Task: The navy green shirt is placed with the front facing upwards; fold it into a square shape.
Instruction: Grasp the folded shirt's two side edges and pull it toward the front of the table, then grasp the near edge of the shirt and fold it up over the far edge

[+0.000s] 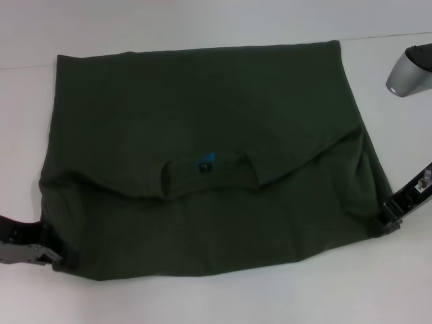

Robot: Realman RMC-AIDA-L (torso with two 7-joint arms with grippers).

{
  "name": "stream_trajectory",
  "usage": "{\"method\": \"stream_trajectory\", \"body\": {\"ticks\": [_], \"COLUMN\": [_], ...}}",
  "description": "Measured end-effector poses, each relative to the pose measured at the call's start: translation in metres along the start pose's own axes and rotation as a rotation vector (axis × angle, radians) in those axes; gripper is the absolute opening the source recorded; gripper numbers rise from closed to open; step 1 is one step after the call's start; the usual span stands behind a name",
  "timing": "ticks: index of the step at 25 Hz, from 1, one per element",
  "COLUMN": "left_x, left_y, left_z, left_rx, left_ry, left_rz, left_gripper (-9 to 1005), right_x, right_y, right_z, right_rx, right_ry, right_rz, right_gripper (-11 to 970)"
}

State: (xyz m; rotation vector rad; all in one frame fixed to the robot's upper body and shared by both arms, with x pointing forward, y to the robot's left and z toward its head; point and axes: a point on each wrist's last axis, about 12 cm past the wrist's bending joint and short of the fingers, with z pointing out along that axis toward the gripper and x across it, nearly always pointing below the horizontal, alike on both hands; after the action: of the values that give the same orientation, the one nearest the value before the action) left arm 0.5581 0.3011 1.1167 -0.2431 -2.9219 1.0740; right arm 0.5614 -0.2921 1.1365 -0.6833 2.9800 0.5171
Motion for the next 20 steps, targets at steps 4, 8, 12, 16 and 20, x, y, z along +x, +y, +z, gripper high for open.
{"method": "stream_trajectory", "body": {"ticks": [4,8,12,16,20], "left_x": [0.006,0.009,0.014,0.018,0.02], "left_y": [0.004,0.005,0.005,0.007,0.006], "left_z": [-0.002,-0.002,-0.003,-0.004,-0.006], "left_rx": [-0.012,-0.024,-0.023,-0.034,-0.023], "left_ry": [0.01,0.032,0.064,0.079,0.096], "left_rz": [-0.011,-0.019,-0.025,-0.034,-0.029], "left_gripper": [27,28,27,27,27], "right_x": [0.004,0.007,0.01,0.012,0.012], "right_y": [0.001,0.005,0.008,0.009,0.011], "right_z": [0.001,0.001,0.0,-0.001,-0.004], "right_rx": [-0.019,-0.045,-0.072,-0.082,-0.098], "right_ry": [0.02,0.05,0.082,0.094,0.111], "right_rz": [-0.001,-0.008,-0.014,-0.019,-0.048], "right_gripper": [61,61,61,61,61]}}
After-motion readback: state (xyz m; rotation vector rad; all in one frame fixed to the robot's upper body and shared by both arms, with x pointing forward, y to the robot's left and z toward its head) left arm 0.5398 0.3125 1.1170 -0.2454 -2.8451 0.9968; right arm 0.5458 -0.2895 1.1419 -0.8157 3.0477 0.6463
